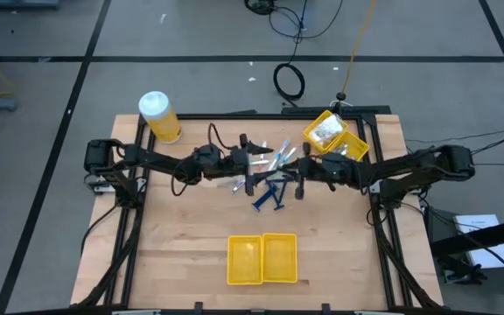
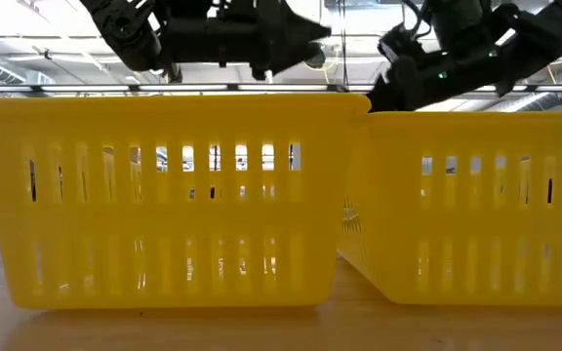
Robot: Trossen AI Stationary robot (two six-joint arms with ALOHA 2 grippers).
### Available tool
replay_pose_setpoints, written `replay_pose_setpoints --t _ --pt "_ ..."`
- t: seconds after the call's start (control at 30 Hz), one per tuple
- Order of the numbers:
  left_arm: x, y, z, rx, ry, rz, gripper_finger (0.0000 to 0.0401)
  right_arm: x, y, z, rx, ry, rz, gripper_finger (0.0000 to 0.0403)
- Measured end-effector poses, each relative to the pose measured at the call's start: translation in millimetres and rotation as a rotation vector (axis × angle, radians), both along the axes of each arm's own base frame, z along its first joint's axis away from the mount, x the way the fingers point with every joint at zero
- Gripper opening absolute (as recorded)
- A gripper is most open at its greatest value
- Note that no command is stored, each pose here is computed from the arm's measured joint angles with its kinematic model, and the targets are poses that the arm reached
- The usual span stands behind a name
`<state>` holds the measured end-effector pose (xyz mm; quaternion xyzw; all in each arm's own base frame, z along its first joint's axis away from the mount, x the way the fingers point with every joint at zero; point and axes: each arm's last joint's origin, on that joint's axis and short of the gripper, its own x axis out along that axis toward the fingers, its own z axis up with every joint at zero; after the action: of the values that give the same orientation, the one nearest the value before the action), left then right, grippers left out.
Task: Pick & Place Travel size toiletries
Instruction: Put the silver nail cutter into the top right yellow bin
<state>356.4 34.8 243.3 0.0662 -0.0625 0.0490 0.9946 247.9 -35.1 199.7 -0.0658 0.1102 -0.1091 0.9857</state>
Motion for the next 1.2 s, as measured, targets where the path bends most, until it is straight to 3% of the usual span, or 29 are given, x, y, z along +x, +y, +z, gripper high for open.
replay_pose_setpoints --t 0.13,0.27,0.57,0.8,0.97,1.2 --pt "0.6 1.9 -9.7 -0.008 0.099 0.071 0.0295 -23.0 -9.0 6.3 0.009 0.121 -0.187 0.0005" --pt "0.0 3.8 -19.7 -0.019 0.2 0.136 0.029 -53.3 -20.1 4.7 0.046 0.273 -0.451 0.0005" --pt "-0.7 4.5 -25.4 -0.025 0.259 0.151 0.0288 -114.4 -36.7 -8.7 0.335 0.467 -0.842 0.0005" --pt "-1.1 7.3 -25.7 -0.026 0.261 0.159 0.0277 -127.1 -46.4 -37.3 0.496 0.474 -0.81 0.0005" --pt "-1.1 7.2 -25.9 -0.031 0.263 0.159 0.0274 -135.2 -54.5 -46.5 0.549 0.463 -0.821 0.0005" --pt "-1.3 7.1 -27.3 -0.035 0.277 0.158 0.0273 -141.8 -57.9 -52.5 0.609 0.447 -0.88 0.0049"
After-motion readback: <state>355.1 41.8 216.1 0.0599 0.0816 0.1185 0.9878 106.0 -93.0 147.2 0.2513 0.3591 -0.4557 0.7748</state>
